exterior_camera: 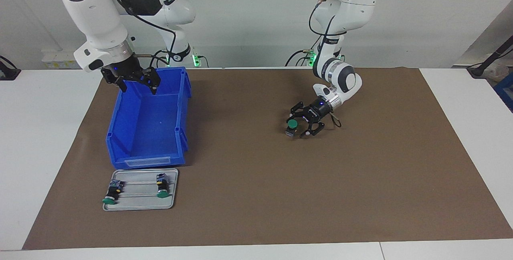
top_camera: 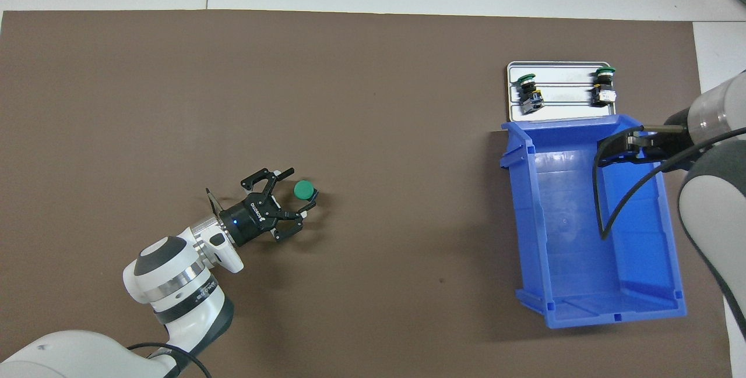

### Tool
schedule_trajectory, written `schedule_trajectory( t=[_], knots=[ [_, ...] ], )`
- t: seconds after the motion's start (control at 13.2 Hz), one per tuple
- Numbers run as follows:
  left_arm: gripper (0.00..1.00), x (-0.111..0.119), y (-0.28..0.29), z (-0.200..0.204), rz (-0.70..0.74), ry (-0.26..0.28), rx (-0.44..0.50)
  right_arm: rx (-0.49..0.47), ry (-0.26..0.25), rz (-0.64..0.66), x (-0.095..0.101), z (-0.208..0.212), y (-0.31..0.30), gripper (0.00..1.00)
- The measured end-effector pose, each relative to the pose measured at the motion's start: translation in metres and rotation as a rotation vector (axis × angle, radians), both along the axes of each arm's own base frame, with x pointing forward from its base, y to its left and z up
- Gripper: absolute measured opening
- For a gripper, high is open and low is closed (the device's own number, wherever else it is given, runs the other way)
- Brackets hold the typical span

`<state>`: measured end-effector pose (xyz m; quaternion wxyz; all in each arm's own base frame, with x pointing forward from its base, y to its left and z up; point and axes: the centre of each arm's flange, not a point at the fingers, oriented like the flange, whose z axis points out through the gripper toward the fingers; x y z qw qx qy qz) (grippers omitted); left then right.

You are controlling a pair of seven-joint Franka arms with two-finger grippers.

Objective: Place and press button with both arms

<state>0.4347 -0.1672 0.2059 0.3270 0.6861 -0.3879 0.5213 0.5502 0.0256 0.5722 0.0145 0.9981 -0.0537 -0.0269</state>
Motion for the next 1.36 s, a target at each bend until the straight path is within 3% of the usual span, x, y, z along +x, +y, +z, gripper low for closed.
schedule_trajectory(
  t=[0.45, 0.76, 0.99, 1.36],
  knots=[
    [0.88, 0.010, 0.061, -0.001, -0.088, 0.029, 0.040, 0.000, 0.000, 0.000, 0.000, 0.000, 0.000, 1.00],
    [0.88, 0.012, 0.091, 0.007, -0.119, 0.106, 0.023, 0.000, 0.000, 0.000, 0.000, 0.000, 0.000, 1.00],
    [0.88, 0.019, 0.125, 0.016, -0.099, 0.196, -0.001, 0.000, 0.000, 0.000, 0.000, 0.000, 0.000, 1.00],
    [0.88, 0.038, 0.148, 0.069, -0.077, 0.412, -0.023, 0.000, 0.000, 0.000, 0.000, 0.000, 0.000, 1.00]
  ],
)
